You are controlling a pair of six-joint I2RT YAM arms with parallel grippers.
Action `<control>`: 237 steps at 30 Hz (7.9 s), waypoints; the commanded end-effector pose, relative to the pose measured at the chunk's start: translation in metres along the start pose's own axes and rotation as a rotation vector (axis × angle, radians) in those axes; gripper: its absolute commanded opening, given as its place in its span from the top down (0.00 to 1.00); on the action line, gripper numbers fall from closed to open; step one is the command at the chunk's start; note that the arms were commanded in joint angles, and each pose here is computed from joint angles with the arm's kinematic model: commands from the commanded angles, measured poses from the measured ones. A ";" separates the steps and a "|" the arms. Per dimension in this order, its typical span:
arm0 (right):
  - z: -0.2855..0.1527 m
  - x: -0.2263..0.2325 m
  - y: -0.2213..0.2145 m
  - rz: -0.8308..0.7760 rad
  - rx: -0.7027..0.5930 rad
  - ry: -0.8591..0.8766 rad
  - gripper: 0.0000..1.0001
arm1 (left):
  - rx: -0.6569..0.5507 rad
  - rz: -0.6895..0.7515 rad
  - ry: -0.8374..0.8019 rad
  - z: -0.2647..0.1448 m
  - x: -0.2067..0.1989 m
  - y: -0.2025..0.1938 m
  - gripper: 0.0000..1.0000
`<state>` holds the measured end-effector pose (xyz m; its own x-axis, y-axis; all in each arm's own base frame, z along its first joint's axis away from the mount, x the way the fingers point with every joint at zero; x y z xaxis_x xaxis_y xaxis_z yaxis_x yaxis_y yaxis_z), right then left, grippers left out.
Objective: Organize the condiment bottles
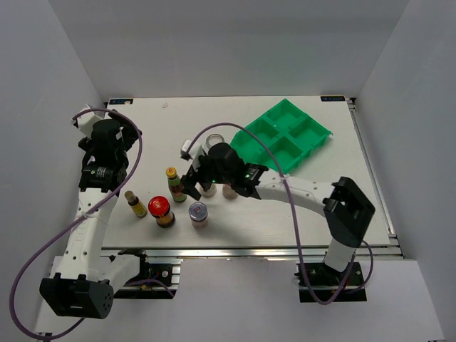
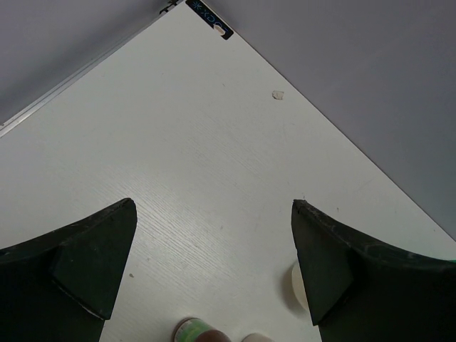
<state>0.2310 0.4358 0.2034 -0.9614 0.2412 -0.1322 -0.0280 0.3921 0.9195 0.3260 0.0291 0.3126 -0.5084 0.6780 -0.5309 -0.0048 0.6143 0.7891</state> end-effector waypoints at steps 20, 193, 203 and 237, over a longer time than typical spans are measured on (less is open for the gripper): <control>0.078 -0.006 0.066 0.018 -0.301 -0.085 0.88 | -0.049 -0.044 0.029 -0.015 0.014 0.008 0.02; -0.388 -0.178 -0.088 0.523 -0.160 -1.619 0.11 | 0.480 0.446 -0.719 -0.006 -0.322 -0.185 1.00; -0.387 -0.177 -0.097 0.517 -0.123 -1.630 0.11 | 0.563 0.543 -0.722 -0.010 -0.309 -0.248 1.00; -0.374 -0.184 -0.105 0.480 -0.041 -1.592 0.11 | 0.513 0.750 -0.636 0.008 -0.299 -0.326 0.27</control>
<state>0.3047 0.0177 0.2567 0.3411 0.9374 -0.0706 0.1784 0.0091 0.9839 0.4860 -0.3657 0.1647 0.2888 0.9491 -0.1259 0.6224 -0.0862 0.7779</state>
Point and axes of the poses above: each gripper's point midway between its finger pads, its own z axis out along the fingers, its own x axis along the line the jaws close on, y = z × x, the point moved 2 cm from there along -z, back along the fingers, and after that the axes turned 9 degrees about -z, right-handed, at the moved point
